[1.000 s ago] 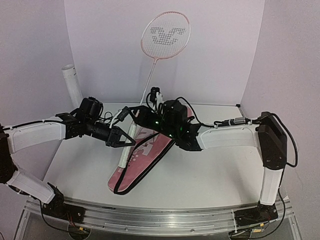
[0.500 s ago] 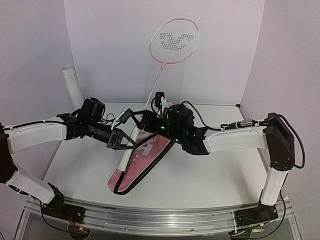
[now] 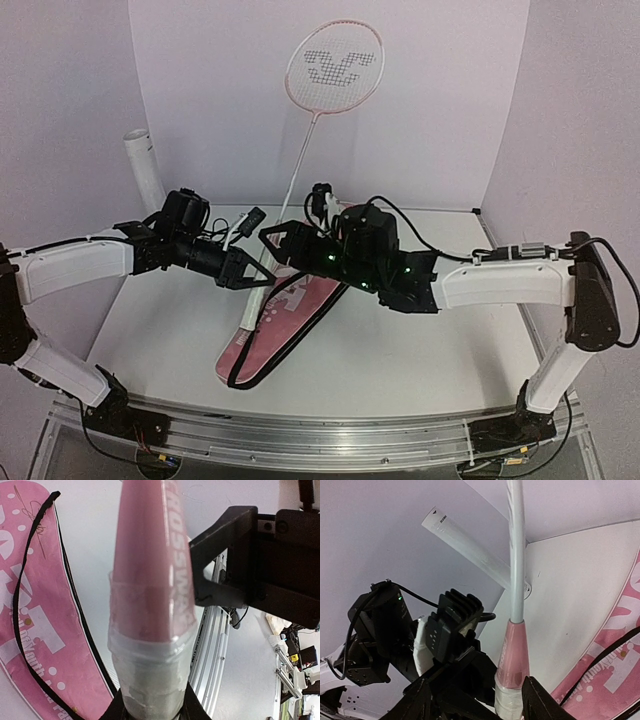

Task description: Pack up the badminton gear

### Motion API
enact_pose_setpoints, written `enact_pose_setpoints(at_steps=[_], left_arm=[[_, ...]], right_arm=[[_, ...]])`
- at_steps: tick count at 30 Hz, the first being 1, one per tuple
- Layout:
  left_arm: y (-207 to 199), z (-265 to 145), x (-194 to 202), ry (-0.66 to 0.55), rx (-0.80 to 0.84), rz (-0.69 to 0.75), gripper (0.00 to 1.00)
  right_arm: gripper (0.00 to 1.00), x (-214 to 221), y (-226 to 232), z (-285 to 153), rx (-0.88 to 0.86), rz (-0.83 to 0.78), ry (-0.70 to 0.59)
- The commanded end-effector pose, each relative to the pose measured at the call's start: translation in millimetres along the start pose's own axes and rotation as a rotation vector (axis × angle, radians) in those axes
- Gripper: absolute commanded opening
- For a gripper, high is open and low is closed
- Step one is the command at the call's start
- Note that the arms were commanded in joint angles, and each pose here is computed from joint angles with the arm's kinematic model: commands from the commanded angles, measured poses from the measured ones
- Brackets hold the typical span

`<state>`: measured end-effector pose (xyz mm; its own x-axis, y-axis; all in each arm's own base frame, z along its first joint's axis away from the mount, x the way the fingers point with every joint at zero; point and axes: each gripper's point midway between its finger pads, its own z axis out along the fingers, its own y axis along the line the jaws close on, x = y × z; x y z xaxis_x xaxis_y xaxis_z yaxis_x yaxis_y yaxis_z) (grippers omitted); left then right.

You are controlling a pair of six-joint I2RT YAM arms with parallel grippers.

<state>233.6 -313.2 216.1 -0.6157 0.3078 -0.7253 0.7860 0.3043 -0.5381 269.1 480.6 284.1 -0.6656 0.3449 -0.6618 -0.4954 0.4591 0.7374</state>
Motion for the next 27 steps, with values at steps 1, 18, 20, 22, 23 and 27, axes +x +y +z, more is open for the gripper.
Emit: enact_pose_setpoints(at_steps=[1, 18, 20, 22, 23, 27], left_arm=[[-18.4, -9.9, -37.4, -0.094, 0.023, 0.152, 0.00], [-27.6, -9.5, -28.2, -0.068, 0.075, 0.169, 0.00], [-28.6, -9.2, -26.7, -0.064, 0.083, 0.167, 0.00], [-30.1, -8.8, -24.9, -0.056, 0.096, 0.162, 0.00], [-31.4, -8.7, -23.8, -0.052, 0.105, 0.161, 0.00], [-33.8, -8.9, -18.1, -0.028, 0.123, 0.166, 0.62]], right_arm=[[0.57, -0.7, -13.3, 11.5, 0.082, -0.029, -0.026], [0.26, -0.9, -34.8, 49.1, 0.099, -0.037, -0.001], [0.11, -2.6, -35.9, 47.8, 0.100, -0.034, -0.002], [0.00, -5.8, -37.3, 44.8, 0.105, -0.030, -0.010], [0.00, -6.9, -39.1, 42.2, 0.111, -0.025, -0.014], [0.00, -11.4, -61.0, 16.5, 0.189, 0.034, -0.035]])
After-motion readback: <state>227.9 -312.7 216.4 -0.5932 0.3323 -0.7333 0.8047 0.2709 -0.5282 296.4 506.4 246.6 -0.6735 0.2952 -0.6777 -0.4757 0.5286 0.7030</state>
